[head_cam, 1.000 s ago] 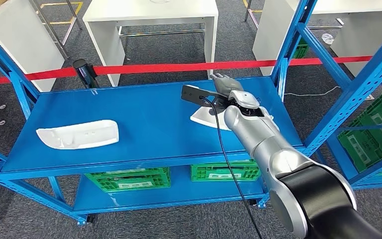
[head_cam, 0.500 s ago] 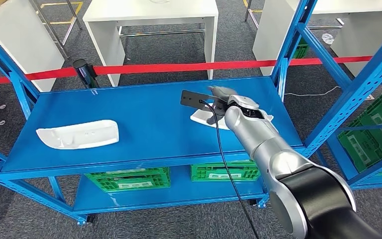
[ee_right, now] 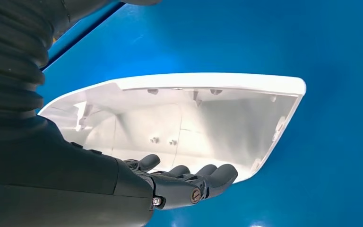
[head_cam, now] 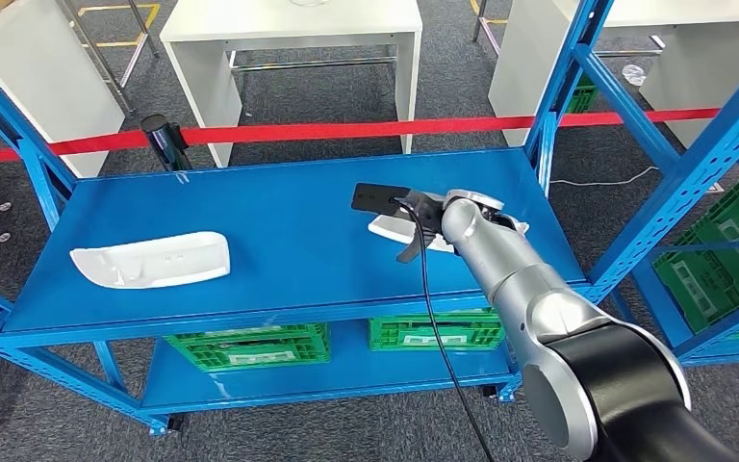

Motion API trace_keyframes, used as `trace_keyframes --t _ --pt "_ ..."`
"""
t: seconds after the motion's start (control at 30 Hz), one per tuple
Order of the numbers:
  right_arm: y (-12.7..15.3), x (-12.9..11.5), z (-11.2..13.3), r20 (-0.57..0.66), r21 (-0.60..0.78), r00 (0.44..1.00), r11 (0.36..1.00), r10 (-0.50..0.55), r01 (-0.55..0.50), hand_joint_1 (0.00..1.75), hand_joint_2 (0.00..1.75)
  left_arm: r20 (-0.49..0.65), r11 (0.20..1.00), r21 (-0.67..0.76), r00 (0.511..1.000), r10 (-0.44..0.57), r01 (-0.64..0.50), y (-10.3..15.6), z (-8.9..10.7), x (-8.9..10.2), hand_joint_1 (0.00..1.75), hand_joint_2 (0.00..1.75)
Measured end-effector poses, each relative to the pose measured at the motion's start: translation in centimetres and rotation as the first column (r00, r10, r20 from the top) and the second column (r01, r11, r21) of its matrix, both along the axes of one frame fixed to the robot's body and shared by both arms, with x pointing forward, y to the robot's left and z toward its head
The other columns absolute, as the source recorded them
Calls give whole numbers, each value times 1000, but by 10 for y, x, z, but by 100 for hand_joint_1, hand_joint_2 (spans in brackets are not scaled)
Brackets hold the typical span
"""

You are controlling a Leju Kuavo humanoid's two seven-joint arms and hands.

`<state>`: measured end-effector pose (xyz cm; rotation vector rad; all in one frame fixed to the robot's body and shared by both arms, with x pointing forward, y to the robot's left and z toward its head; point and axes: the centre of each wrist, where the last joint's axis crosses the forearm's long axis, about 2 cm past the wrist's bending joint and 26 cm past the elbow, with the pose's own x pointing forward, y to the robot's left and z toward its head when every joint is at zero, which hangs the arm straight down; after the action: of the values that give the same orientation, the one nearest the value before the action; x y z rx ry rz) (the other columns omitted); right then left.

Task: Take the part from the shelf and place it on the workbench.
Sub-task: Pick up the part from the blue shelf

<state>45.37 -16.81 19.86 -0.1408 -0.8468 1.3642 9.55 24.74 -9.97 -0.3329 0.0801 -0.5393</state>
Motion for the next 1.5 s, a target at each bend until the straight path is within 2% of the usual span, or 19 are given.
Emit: trace_keyframes --t 0.4,0.67,1.23,1.37,1.5 --pt "-2 -5 -12 15 40 1000 999 14 -15 0 175 4 1000 -11 1000 29 -29 1 -1 -3 0 0" --pt "-11 -13 -31 -11 50 1000 999 -1 1 0 175 -8 999 -12 999 44 -44 3 -3 -12 0 0" --pt "-31 -19 -50 -24 61 999 997 -41 42 0 175 2 997 -23 997 79 -79 9 -5 -21 0 0" --pt "-36 -22 -57 -31 61 998 996 -63 65 175 175 6 996 -27 996 84 -83 9 -5 -23 0 0" --pt "-41 -24 -61 -35 66 996 994 -80 82 175 175 7 996 -28 996 87 -86 9 -5 -23 0 0"
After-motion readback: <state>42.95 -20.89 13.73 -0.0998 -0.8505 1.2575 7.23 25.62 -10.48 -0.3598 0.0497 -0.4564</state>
